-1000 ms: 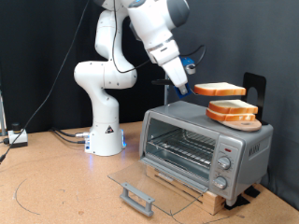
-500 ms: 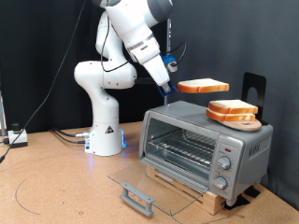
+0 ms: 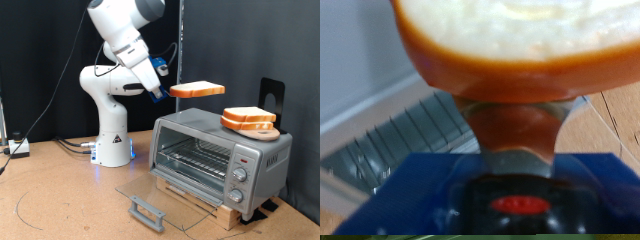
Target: Make a piece of toast with the oven
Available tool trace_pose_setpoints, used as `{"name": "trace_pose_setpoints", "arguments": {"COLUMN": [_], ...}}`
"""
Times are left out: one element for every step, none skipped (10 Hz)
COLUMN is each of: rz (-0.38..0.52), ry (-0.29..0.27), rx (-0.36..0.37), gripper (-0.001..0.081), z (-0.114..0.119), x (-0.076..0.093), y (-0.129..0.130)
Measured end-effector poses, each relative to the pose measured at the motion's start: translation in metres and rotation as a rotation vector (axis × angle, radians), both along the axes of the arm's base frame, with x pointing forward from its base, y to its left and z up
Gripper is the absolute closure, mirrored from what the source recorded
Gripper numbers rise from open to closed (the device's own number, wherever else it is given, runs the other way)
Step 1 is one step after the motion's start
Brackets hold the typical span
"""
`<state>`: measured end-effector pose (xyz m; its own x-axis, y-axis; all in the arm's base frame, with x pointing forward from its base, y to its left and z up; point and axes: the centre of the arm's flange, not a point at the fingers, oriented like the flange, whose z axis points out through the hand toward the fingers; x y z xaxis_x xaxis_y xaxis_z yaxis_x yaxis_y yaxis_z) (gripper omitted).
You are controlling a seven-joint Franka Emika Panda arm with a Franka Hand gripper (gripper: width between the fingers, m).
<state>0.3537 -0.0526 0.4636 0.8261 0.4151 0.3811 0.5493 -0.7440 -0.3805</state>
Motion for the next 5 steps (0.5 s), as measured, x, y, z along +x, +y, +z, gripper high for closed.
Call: {"name": "trace_pose_setpoints", "arguments": {"rz": [-0.01, -0.021, -0.034, -0.044, -0.052], "ry": [-0.007, -0.013, -0.016, -0.016, -0.009], "rx": [-0.012, -0.021, -0.027, -0.031, -0.037], "gripper": [0.0411, 0.0411, 0.0411, 0.0411, 0.0411], "z": [0.0, 0.0, 0.0, 0.0, -0.001], "x": [-0.004, -0.008, -0.011, -0.013, -0.016], "y": [-0.016, -0.031, -0.046, -0.061, -0.075]}}
